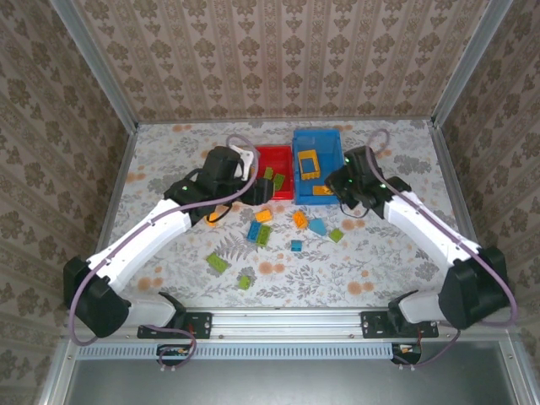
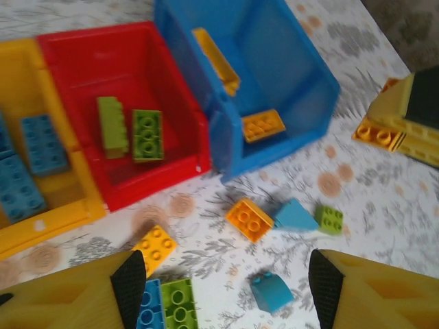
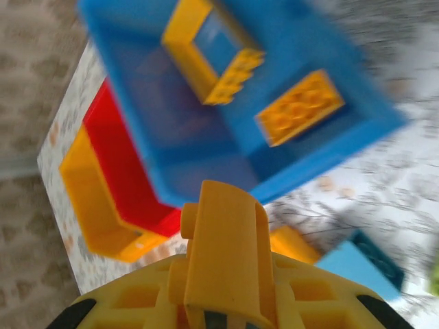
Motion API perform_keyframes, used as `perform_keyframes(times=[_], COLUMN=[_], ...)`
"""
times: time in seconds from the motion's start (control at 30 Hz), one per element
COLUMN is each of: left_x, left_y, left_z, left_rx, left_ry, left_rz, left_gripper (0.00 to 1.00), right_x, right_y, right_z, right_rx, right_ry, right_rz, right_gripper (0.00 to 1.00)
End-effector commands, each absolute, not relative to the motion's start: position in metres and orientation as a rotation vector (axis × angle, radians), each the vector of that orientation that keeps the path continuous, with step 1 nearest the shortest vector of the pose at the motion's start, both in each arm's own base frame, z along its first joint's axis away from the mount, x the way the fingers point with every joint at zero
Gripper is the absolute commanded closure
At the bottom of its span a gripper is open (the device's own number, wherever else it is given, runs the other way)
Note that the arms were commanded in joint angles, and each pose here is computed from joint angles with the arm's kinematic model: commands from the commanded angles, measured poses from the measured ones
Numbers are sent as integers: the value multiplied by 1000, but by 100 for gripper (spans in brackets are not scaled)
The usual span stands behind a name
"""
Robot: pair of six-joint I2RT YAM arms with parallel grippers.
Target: Sort the legos into containers by color
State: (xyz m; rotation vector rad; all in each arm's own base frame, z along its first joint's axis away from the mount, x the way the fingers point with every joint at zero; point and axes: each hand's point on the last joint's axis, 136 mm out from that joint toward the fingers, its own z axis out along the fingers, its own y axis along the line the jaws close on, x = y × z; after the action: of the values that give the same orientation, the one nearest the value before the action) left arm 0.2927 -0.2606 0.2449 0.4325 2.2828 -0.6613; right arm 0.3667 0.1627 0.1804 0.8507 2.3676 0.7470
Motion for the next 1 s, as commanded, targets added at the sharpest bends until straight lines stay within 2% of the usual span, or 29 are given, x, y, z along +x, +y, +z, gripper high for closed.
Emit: perform_keyframes(times=[0.0,0.23,0.5,0.57,0.63,0.73,0.97], left_x=[300,299,291,289,286,280,268], left_y=[-245,-237,-240,-239,-238,-237,-237], left_z=[251,251,244,240,234,225,208], left_rx=[293,212,213,214,222,249,320], left_ry=[2277,2284,2306,2320,2340,2366,2413], left_rz=[-641,-650,-670,-664,-652,-645,-617], left_gripper=[33,32,32,33,32,32,31], right_x=[379,417,434,434,434,431,428], right_y=[190,210,210,211,205,196,189], right_z=[162,121,91,86,84,84,103], right_rx=[586,550,551,552,565,585,557], right_ry=[2485,2585,2657,2676,2686,2691,2654], right_rz=[723,803,874,872,828,764,746], right_gripper=[93,91,86,83,70,59,50])
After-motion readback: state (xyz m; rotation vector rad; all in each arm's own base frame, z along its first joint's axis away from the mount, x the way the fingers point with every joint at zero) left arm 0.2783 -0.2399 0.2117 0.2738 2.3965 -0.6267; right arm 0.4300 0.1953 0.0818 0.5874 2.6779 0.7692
